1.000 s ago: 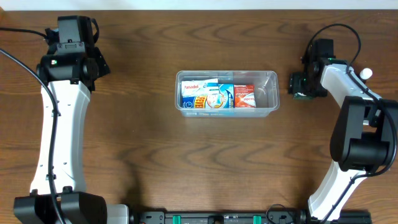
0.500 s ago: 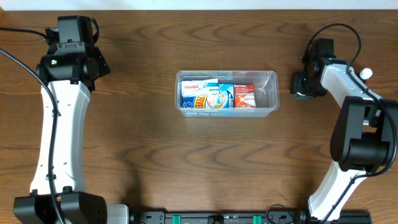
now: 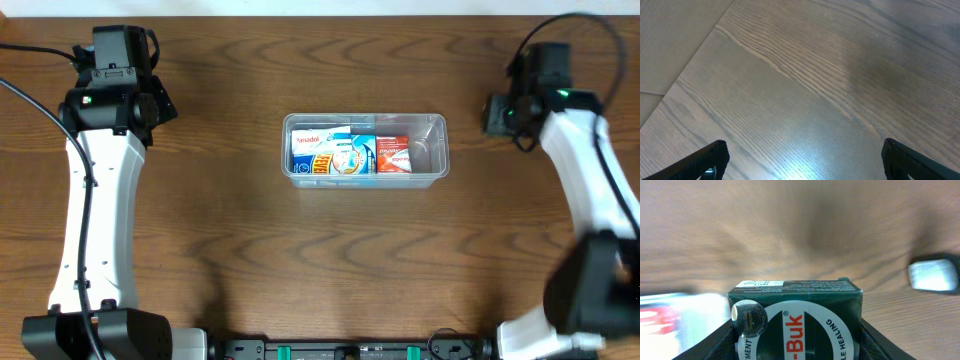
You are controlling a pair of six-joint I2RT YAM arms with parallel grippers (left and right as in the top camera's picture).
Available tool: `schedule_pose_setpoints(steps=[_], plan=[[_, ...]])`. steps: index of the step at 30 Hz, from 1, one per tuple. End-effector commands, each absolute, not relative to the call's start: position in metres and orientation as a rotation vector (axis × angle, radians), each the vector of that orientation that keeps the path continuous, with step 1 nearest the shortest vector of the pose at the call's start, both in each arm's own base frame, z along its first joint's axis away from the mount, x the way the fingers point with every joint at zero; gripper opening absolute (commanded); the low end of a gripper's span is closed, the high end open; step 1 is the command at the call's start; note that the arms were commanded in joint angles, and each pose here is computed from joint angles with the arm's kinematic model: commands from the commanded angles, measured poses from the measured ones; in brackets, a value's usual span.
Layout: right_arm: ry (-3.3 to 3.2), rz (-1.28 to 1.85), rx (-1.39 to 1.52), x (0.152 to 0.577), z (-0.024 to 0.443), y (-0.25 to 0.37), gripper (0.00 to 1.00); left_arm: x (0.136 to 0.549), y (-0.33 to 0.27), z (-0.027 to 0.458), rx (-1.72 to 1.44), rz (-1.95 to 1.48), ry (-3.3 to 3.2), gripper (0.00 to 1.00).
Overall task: Pack container
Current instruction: 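Lift the green tin and carry it over the container, then lower the green tin into the container beside the red box, release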
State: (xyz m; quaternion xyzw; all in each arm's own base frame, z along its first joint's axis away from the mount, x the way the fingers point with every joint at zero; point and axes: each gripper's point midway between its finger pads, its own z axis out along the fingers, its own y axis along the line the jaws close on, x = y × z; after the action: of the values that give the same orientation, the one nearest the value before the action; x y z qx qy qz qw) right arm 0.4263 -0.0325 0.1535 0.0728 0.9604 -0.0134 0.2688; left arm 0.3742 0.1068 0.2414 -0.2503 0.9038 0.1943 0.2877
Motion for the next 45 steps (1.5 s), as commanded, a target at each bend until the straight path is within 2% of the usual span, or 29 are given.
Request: schedule_pose_setpoints(steps=[1,4,8,14,20,29,45], plan=[[2.433,0.049,0.169,0.418,0.221,-0.004,0.45,0.373,0.112,0.247,-0.678,0.546,2.394,0.98],[2.360,0.160,0.113,0.406,0.254,0.032,0.43,0.373,0.112,0.247,-0.678,0.546,2.395,0.98],[2.359,0.261,0.068,0.397,0.258,0.080,0.42,0.373,0.112,0.247,-0.678,0.546,2.394,0.98],[2.437,0.336,-0.023,0.393,0.227,0.151,0.44,0.373,0.112,0.247,-0.678,0.546,2.394,0.98],[2.529,0.307,-0.087,0.396,0.179,0.191,0.44,0.373,0.112,0.247,-0.677,0.546,2.395,0.98],[2.644,0.273,-0.105,0.401,0.119,0.210,0.43,0.373,0.112,0.247,-0.678,0.546,2.394,0.98],[2.705,0.156,-0.084,0.406,0.079,0.203,0.44,0.373,0.112,0.247,-0.677,0.546,2.395,0.98]])
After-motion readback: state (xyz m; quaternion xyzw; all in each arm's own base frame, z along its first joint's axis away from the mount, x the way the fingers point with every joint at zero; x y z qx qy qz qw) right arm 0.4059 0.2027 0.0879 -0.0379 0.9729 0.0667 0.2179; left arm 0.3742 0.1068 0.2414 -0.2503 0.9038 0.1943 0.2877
